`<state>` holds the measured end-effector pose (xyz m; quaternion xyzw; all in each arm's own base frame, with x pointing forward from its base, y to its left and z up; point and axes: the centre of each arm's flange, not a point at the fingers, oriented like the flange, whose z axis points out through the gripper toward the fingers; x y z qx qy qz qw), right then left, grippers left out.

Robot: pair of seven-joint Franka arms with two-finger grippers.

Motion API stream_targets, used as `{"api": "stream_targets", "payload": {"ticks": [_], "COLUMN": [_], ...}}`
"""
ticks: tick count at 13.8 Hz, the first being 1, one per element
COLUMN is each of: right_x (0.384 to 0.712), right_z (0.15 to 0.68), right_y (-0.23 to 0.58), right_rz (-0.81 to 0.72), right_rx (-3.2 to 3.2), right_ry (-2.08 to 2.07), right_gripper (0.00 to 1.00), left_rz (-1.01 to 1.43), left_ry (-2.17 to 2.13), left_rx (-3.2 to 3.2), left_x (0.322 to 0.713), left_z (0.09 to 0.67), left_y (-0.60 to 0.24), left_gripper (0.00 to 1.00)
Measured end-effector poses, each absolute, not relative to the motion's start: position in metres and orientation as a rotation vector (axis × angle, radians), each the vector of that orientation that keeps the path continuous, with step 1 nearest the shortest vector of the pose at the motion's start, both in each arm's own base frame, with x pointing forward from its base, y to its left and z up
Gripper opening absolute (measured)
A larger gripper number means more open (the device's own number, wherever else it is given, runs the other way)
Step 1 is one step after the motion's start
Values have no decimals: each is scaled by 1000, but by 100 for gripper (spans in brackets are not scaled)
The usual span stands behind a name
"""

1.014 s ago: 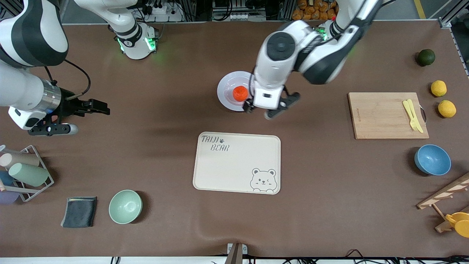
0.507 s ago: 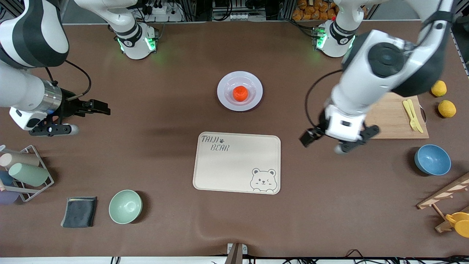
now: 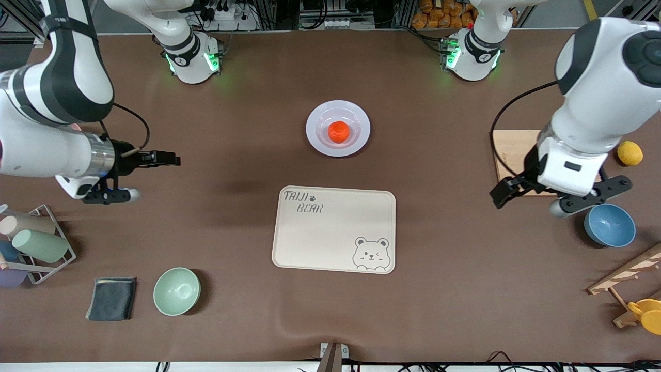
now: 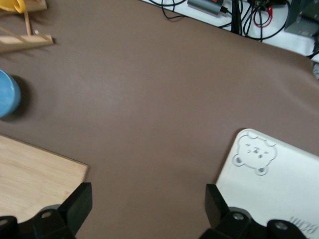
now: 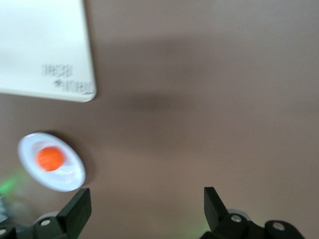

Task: Place orange and plate with both arms
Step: 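Withdraw the left gripper while the right gripper reaches toward the plate, then grasp the plate rim with the right gripper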

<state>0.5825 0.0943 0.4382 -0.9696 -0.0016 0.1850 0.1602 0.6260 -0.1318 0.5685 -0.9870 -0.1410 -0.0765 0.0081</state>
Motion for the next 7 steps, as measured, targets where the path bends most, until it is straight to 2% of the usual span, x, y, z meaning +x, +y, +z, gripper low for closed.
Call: {"api": "stream_targets", "payload": {"ticks": [3,7], "right_x": [574,530], "right_z": [392,312], "right_y": [162,245], "right_rz": [675,871], "right_rx": [-2672,-2578], "right_ry": [-85,-139], "right_gripper": [100,100], "left_rz": [-199,-93], "left_ry": [-300,-164], "left_rx": [-3121,-3136], "left_x": [631,613], "left_z": [572,590], "left_y": [-78,-24], "left_gripper": [100,100]}}
